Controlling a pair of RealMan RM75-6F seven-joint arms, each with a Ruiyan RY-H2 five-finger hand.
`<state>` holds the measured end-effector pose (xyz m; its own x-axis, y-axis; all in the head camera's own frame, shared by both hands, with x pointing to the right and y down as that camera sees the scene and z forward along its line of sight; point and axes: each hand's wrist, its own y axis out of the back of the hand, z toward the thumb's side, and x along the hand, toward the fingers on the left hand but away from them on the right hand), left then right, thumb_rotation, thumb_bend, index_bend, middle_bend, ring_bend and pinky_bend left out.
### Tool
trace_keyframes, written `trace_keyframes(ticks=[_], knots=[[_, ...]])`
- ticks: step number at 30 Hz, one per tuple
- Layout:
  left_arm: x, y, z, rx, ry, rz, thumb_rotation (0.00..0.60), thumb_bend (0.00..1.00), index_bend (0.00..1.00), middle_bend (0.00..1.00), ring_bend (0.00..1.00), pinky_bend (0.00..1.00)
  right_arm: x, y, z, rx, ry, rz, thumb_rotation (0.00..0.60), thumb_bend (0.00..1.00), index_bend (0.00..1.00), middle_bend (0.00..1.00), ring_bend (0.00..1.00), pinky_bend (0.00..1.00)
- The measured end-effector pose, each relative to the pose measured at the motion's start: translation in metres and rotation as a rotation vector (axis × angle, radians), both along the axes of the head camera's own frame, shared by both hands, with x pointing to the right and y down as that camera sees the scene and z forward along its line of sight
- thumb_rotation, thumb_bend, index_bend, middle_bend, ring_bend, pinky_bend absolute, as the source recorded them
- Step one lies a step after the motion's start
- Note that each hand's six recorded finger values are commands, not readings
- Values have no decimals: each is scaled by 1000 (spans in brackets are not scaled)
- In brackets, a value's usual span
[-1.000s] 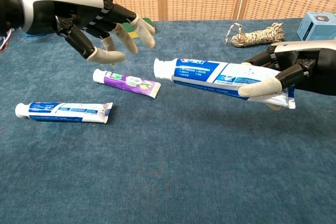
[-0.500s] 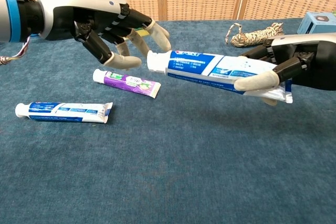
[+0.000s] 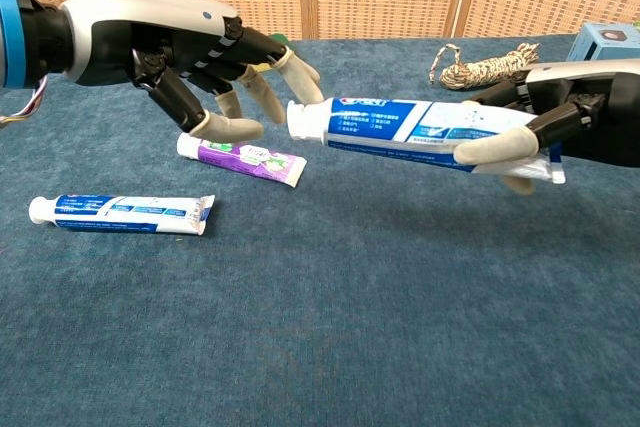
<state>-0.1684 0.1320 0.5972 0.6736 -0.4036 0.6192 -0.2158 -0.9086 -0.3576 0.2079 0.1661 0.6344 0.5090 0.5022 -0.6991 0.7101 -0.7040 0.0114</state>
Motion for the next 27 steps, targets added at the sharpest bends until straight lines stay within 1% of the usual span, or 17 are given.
trace_keyframes(ticks=[17, 22, 27], knots=[[-9, 3, 0, -6, -12, -6, 600, 413, 277, 84, 239, 398, 8, -4, 5, -18, 10, 34, 600, 531, 931, 809, 799, 700], [-11, 2, 1, -5, -14, -13, 600, 414, 274, 84, 239, 397, 8, -5, 2, -24, -9, 49, 600, 534, 931, 809, 799, 700], [-12, 2, 1, -5, -14, -15, 600, 413, 270, 82, 239, 397, 7, -7, -3, -40, -46, 77, 600, 534, 933, 811, 800, 701]])
